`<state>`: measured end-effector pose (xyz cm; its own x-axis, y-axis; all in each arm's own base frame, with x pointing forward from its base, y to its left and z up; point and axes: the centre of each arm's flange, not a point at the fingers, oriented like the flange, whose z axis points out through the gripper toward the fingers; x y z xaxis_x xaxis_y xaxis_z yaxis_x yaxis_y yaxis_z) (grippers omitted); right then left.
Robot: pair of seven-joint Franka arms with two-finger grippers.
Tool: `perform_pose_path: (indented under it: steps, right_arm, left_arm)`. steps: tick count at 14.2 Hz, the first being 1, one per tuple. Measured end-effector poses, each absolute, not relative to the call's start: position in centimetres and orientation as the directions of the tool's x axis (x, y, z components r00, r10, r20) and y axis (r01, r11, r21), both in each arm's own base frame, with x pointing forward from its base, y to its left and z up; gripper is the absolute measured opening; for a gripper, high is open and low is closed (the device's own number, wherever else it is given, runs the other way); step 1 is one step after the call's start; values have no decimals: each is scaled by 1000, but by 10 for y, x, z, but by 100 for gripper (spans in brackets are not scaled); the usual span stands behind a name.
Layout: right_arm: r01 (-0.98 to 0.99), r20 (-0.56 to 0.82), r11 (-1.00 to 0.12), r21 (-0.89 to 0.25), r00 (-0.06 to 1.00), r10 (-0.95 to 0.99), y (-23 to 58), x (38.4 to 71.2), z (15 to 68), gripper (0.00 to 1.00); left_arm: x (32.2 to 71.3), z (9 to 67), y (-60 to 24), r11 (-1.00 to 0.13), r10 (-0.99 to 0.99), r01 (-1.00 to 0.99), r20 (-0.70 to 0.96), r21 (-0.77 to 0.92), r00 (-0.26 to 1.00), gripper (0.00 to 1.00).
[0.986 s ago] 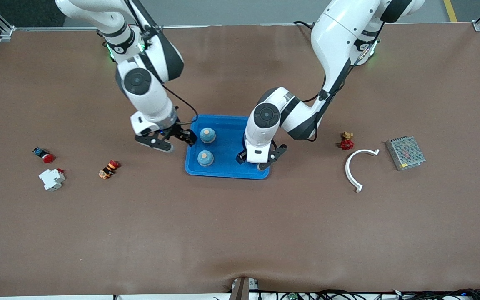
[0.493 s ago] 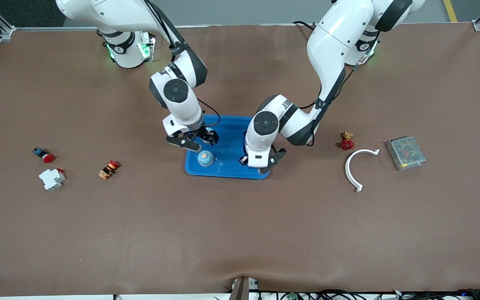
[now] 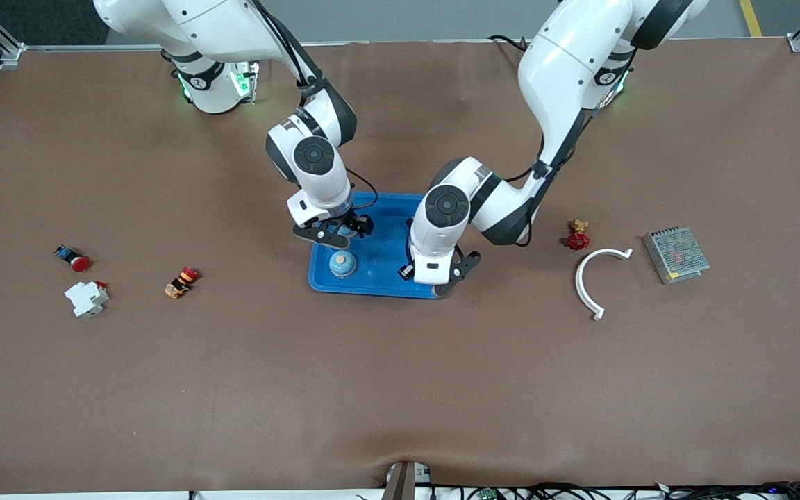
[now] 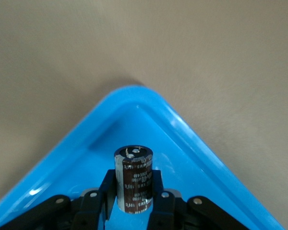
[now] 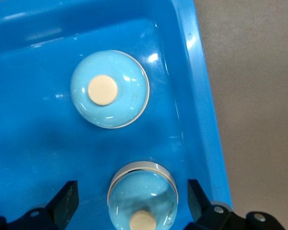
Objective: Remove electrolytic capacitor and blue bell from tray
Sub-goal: 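Grasp the brown capacitor with the left gripper while the right gripper grasps the bell, then carry the capacitor toward the white arc while the right gripper carries the bell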
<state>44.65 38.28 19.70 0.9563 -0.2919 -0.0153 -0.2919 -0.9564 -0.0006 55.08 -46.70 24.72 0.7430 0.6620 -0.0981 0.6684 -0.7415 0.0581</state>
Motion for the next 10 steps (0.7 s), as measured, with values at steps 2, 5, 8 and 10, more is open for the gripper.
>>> perform_pose_path:
  steps: [2,5,8,10]
  right_arm:
    - [-289,-19,-957,6,957,-289,383,445,193,100]
    - [-274,-24,-962,15,961,-274,389,438,187,100]
    - [-260,-29,-965,23,965,-261,394,431,181,100]
    - [-250,-33,-968,29,967,-251,398,426,177,91]
  left_arm:
    - [572,296,-438,-742,662,668,-87,64,744,33]
    - [601,340,-372,-784,617,620,-86,18,782,33]
    - [632,326,-283,-822,569,569,-115,-40,814,33]
    - [644,292,-222,-826,563,556,-129,-93,816,33]
